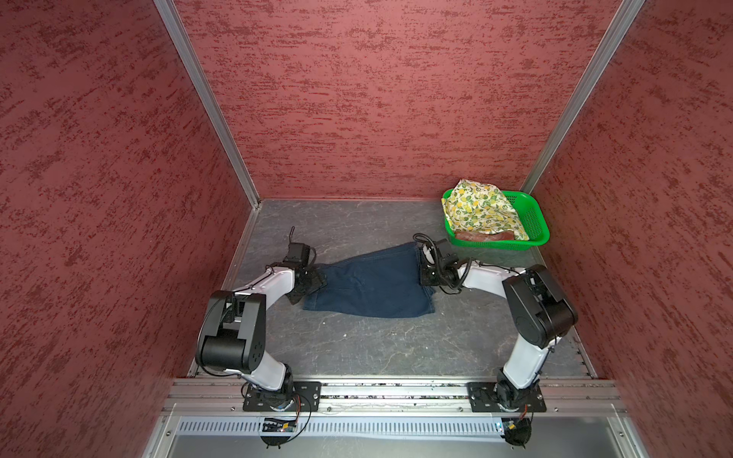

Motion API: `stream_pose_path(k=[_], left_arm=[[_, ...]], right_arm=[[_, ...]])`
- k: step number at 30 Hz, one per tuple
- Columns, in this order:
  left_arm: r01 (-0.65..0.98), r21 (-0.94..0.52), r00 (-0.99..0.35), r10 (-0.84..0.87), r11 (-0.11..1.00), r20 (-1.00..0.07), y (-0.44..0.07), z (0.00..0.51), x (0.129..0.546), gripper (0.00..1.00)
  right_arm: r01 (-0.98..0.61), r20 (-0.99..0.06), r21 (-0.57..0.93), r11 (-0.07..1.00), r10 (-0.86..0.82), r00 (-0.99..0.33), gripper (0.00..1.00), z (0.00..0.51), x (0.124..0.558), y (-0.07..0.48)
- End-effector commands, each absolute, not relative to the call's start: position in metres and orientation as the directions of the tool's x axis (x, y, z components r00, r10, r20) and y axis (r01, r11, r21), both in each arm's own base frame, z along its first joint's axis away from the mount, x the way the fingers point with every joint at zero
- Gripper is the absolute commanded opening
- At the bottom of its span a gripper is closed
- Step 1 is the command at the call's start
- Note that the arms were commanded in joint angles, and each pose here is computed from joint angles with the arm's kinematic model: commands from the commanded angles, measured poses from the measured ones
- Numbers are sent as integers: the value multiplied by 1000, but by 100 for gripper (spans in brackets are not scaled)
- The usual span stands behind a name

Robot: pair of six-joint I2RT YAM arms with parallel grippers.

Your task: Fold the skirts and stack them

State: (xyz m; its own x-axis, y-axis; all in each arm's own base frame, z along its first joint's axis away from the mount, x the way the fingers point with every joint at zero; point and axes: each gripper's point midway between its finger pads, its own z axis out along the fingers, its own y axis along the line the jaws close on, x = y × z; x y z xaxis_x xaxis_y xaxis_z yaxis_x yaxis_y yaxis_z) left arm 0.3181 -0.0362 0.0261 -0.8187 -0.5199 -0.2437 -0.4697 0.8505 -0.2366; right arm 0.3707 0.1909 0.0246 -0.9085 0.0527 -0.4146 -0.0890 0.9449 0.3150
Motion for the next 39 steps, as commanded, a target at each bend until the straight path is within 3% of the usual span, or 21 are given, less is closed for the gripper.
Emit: stream_pose_path(k=[1,8,21,31,39], left_arm=[[-445,-257,-847,-496,858,-191,-50,15,313,73],[-356,-279,-885,-417,892,-205,-91,10,315,39],[-276,-307,-920,-342,911,-189,-152,-12,321,33],[-265,-360,-916,-351,894,-197,-166,-13,318,31],[-285,-420,-907,-384,861,-172,-164,-15,311,31]], right_arm=[[-57,-428,209,976,39,-903,0,44,370,167],[-36,-516,184,982,66,-854,0,103,380,158],[-25,-591,148,989,68,-804,0,170,371,182],[-106,-551,168,980,4,-834,0,158,361,258],[-127,-482,355,926,64,-874,0,138,358,329]])
